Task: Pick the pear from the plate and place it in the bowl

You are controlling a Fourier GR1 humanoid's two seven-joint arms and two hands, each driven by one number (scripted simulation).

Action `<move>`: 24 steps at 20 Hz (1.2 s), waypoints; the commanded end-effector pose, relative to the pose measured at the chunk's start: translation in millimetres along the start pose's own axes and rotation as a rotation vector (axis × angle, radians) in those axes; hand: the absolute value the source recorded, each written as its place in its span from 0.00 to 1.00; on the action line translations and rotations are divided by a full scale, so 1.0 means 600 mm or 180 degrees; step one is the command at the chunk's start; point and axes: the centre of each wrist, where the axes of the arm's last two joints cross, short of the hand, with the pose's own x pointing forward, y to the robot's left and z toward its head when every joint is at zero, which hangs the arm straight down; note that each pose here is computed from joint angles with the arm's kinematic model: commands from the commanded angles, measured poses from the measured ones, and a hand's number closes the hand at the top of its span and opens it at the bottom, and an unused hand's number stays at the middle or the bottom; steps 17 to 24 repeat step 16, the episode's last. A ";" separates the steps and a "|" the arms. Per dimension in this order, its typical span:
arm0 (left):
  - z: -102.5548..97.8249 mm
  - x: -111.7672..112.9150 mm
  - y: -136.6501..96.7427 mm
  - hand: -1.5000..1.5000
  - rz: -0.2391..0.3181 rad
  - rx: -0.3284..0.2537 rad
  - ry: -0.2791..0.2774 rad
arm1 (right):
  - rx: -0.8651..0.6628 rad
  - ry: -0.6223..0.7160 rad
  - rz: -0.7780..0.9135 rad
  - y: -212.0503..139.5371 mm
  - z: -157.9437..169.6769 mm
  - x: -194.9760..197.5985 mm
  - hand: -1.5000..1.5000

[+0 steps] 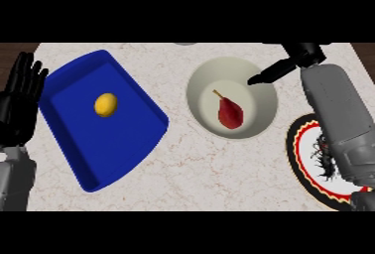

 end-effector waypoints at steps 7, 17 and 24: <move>-0.014 -0.004 -0.031 0.50 0.0021 -0.0099 -0.0061 | -0.0593 0.0108 -0.0476 -0.186 0.086 -0.014 0.00; -0.021 0.027 -0.042 0.50 0.0106 -0.0203 -0.0117 | -0.0660 0.0019 -0.0610 -0.258 0.202 -0.066 0.00; -0.021 0.027 -0.042 0.50 0.0106 -0.0203 -0.0117 | -0.0660 0.0019 -0.0610 -0.258 0.202 -0.066 0.00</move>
